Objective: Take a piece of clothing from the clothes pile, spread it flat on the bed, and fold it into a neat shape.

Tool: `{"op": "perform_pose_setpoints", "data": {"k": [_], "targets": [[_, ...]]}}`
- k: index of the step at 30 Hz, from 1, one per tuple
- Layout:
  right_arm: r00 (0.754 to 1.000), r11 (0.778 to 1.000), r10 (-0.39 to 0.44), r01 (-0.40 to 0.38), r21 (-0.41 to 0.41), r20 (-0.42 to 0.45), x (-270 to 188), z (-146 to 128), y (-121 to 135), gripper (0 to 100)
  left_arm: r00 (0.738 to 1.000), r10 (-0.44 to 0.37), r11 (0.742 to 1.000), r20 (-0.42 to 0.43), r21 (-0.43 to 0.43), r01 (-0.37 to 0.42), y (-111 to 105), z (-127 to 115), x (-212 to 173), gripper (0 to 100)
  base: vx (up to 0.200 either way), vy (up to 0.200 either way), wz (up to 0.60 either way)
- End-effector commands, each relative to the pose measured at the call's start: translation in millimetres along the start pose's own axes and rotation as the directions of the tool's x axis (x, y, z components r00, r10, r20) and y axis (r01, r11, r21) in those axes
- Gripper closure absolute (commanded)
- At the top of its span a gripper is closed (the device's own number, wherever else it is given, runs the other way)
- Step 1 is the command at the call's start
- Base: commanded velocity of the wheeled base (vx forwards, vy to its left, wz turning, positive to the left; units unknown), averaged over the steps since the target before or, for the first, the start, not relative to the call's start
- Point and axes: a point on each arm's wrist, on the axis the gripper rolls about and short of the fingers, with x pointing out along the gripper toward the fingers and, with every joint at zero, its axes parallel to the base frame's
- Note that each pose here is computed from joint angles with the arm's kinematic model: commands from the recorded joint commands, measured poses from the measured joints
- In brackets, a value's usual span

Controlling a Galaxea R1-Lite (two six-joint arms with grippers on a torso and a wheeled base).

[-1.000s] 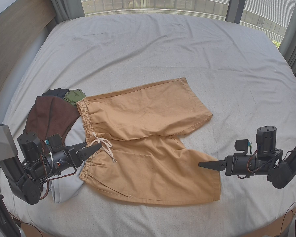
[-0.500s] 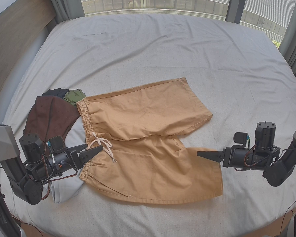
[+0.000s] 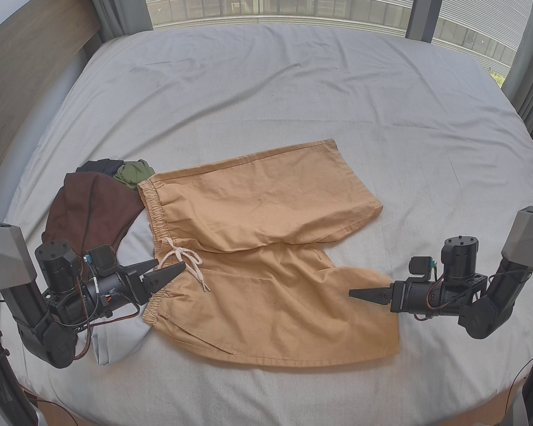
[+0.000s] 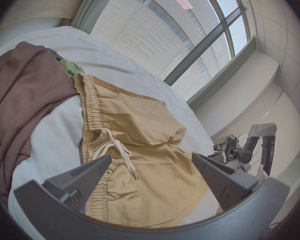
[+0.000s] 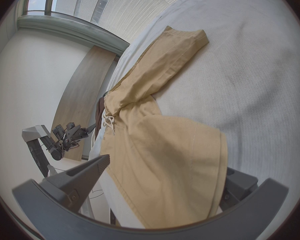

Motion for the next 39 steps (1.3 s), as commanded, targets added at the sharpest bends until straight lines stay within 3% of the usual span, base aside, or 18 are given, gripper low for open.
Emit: {"op": "perform_pose_setpoints", "data": {"k": [1,7,12,18,25,34,39], "targets": [[1.0,1.0,-0.017,0.017,0.016,0.014,9.2,1.4,-18.5,0,1.0,-0.001,1.0,-0.001,-0.001,0.001,0.0,-0.4,0.3,0,0.0,0.0,0.0],[0.992,0.998,0.041,-0.047,0.051,0.116,8.5,17.6,-8.8,0,1.0,-0.002,1.0,0.0,0.0,0.002,0.0,-0.1,0.5,0,0.0,0.0,0.0],[0.971,0.988,0.12,-0.137,0.069,0.206,2.8,27.4,8.0,0,1.0,-0.001,1.0,0.002,0.001,0.001,0.1,0.3,0.8,0,0.0,0.0,0.0],[0.952,0.984,0.161,-0.176,0.037,0.259,-6.5,42.0,22.1,0,1.0,-0.002,1.0,0.002,0.002,0.002,0.1,0.6,1.0,0,0.0,0.0,0.0],[0.937,0.984,0.167,-0.178,0.009,0.306,-15.6,55.3,25.1,0,1.0,-0.003,1.0,0.004,0.002,0.003,0.1,0.9,1.2,0,0.0,0.0,0.0],[0.917,0.993,0.11,-0.119,0.002,0.384,-32.6,72.4,4.5,0,1.0,-0.003,1.0,0.008,0.005,0.003,0.5,1.8,1.4,0,0.0,0.0,0.0],[0.922,0.995,0.092,-0.101,0.004,0.376,-33.1,70.3,0.5,0,1.0,-0.003,1.0,0.004,0.002,0.003,0.4,0.8,1.6,0,0.0,0.0,0.0]]}}
